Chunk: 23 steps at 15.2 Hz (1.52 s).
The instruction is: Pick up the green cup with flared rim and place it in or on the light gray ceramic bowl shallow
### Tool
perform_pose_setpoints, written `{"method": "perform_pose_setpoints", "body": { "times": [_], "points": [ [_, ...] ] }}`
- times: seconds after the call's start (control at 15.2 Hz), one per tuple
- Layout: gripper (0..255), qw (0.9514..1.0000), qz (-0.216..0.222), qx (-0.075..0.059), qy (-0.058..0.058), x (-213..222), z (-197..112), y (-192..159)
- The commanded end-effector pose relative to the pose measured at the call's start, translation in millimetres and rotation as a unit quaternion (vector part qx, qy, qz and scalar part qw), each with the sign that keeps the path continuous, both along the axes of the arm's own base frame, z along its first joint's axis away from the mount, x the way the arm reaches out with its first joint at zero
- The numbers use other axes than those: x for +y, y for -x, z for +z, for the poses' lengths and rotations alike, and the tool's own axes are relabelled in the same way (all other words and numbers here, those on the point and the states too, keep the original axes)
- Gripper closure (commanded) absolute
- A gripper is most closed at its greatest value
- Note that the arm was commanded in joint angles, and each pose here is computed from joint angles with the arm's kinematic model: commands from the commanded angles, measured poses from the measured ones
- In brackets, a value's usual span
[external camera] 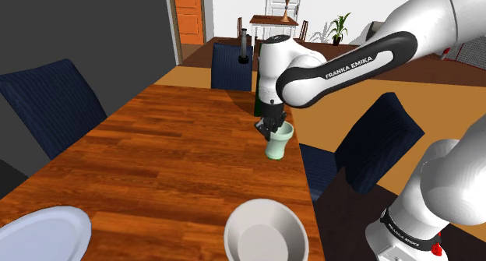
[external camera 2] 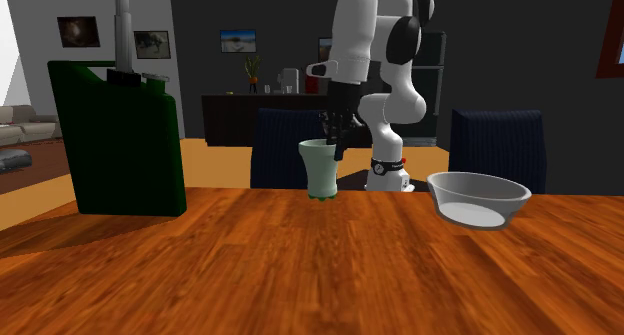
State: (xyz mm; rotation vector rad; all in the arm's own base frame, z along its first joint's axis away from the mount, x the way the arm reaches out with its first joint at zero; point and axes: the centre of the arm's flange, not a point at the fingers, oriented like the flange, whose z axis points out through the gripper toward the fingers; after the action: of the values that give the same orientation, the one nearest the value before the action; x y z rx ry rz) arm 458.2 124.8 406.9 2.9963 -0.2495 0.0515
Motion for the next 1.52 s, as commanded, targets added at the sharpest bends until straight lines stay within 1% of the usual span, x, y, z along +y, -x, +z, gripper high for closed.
{"method": "perform_pose_setpoints", "body": {
  "times": [0.0, 1.45],
  "points": [
    [255, 1.0, 0.0, 0.0, 0.0, 0, 10, 0],
    [255, 1.0, 0.0, 0.0, 0.0, 0, 126, 0]
  ]
}}
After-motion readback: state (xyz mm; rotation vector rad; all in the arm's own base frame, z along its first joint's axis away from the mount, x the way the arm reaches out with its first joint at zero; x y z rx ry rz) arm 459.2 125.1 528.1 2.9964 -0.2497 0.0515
